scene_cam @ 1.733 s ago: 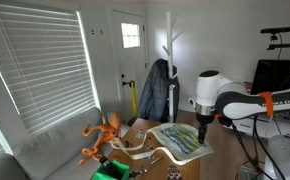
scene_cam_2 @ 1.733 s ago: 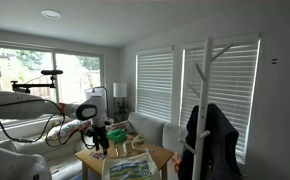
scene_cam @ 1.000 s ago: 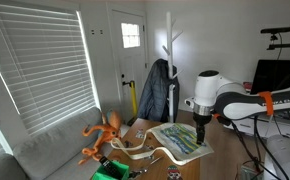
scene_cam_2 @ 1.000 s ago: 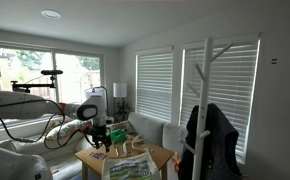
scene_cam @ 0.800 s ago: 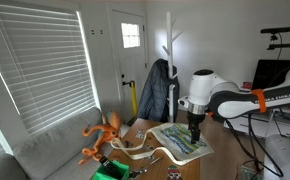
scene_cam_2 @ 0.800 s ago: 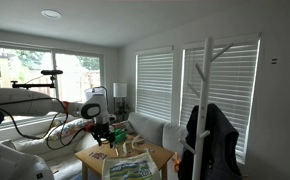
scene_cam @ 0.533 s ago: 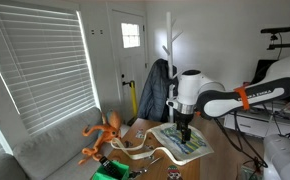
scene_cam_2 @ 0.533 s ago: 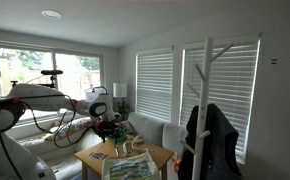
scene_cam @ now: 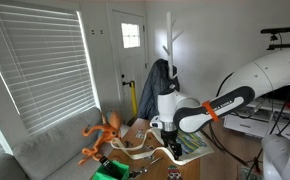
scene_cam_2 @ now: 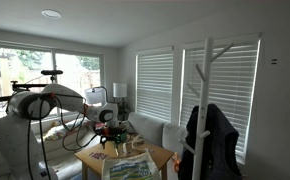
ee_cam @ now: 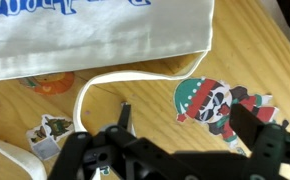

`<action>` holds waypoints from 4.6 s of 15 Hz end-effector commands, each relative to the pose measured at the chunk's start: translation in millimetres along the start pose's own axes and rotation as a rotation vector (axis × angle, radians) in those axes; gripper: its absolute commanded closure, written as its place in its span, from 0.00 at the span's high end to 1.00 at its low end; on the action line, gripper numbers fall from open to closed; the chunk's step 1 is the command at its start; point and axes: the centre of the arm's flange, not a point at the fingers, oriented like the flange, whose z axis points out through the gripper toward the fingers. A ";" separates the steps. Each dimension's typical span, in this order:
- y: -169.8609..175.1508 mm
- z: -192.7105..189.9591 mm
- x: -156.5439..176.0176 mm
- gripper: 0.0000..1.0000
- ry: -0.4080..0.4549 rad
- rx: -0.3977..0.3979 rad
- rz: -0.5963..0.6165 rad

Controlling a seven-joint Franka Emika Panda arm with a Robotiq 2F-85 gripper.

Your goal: Pick up the metal spoon on the table and put it in the green storage box

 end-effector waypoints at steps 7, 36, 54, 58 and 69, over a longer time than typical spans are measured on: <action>16.4 15.0 36.2 1.00 0.123 -0.119 -0.060; -5.7 -47.5 56.8 0.02 0.371 -0.112 -0.157; 16.4 -46.8 200.4 0.02 0.893 -0.180 0.076; 29.9 -45.8 210.2 0.02 0.915 -0.093 0.201; 29.0 -15.9 209.3 0.02 0.840 0.010 0.269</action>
